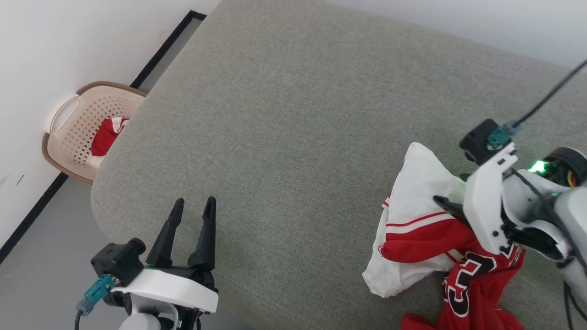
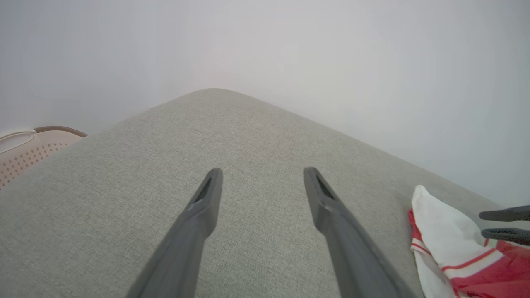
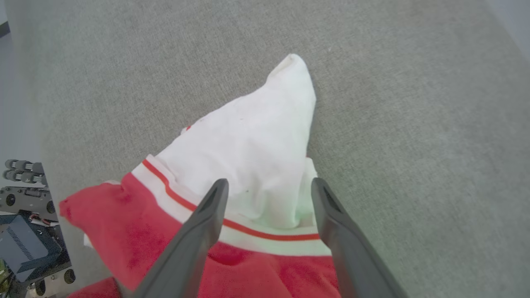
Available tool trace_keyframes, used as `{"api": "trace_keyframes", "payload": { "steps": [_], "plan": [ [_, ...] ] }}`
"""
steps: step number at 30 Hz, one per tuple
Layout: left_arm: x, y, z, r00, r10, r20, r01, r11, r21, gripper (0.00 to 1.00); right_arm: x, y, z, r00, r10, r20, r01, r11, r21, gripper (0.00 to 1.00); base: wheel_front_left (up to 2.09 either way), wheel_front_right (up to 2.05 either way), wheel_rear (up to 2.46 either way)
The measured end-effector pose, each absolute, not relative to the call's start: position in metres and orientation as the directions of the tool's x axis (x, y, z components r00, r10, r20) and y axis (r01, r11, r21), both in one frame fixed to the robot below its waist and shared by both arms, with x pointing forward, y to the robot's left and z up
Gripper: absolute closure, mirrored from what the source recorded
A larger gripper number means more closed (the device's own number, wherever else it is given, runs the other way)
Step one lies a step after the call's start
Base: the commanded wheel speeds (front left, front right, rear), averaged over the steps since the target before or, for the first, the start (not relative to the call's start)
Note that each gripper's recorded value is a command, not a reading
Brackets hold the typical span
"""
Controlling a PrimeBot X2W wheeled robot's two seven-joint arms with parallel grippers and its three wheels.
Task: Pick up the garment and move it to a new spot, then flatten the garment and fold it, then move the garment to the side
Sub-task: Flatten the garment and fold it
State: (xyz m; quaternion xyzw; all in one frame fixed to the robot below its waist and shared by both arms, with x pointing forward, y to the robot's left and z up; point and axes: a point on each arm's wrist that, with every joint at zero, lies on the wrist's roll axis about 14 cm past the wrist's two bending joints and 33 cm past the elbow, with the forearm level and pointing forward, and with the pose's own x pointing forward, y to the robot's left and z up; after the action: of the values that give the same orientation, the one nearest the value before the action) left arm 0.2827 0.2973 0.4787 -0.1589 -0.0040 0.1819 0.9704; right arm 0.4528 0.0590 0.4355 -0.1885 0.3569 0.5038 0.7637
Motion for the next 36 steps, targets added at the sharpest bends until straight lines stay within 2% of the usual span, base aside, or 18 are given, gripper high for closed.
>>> {"api": "trace_keyframes", "payload": {
  "steps": [6,7,8,9,13,16,23,27,31,36],
  "plan": [
    [0.283,0.299,0.477,0.928,0.368,-0.058,-0.367,0.877,-0.310,0.00,0.446,0.064,0.407,0.167,0.587,-0.792,-0.914,0.394,0.100,0.00,0.00,0.00,0.00],
    [0.283,0.300,0.477,0.927,0.371,-0.058,-0.370,0.875,-0.311,0.00,0.444,0.064,0.401,0.154,0.574,-0.805,-0.918,0.385,0.099,0.04,0.00,0.00,0.00],
    [0.283,0.300,0.477,0.926,0.373,-0.060,-0.373,0.874,-0.311,0.00,0.443,0.065,0.397,0.146,0.566,-0.811,-0.920,0.379,0.099,0.78,0.00,0.00,0.00],
    [0.284,0.301,0.476,0.925,0.376,-0.061,-0.375,0.873,-0.311,0.00,0.444,0.067,0.396,0.146,0.572,-0.807,-0.921,0.377,0.101,1.00,0.00,0.00,0.00],
    [0.284,0.300,0.476,0.923,0.379,-0.061,-0.378,0.870,-0.316,0.00,0.456,0.073,0.402,0.169,0.605,-0.778,-0.913,0.393,0.107,1.00,0.00,0.00,0.00],
    [0.284,0.301,0.477,0.923,0.380,-0.057,-0.378,0.870,-0.316,0.00,0.472,0.073,0.421,0.223,0.642,-0.733,-0.905,0.415,0.089,1.00,0.00,0.00,0.00],
    [0.286,0.299,0.479,0.934,0.355,-0.046,-0.351,0.883,-0.311,0.00,0.523,0.035,0.467,0.420,0.653,-0.630,-0.826,0.563,0.033,1.00,0.00,0.00,0.00],
    [0.292,0.296,0.481,0.942,0.334,-0.038,-0.329,0.892,-0.311,0.00,0.550,-0.012,0.476,0.542,0.590,-0.599,-0.725,0.689,0.022,1.00,0.00,0.00,0.00],
    [0.296,0.294,0.482,0.948,0.316,-0.032,-0.310,0.899,-0.309,0.00,0.560,-0.065,0.467,0.618,0.485,-0.619,-0.600,0.799,0.026,1.00,0.00,0.00,0.00],
    [0.301,0.289,0.480,0.955,0.294,-0.034,-0.290,0.906,-0.308,0.00,0.542,-0.115,0.424,0.594,0.363,-0.718,-0.483,0.875,0.042,1.00,0.00,0.00,0.00]
  ]
}}
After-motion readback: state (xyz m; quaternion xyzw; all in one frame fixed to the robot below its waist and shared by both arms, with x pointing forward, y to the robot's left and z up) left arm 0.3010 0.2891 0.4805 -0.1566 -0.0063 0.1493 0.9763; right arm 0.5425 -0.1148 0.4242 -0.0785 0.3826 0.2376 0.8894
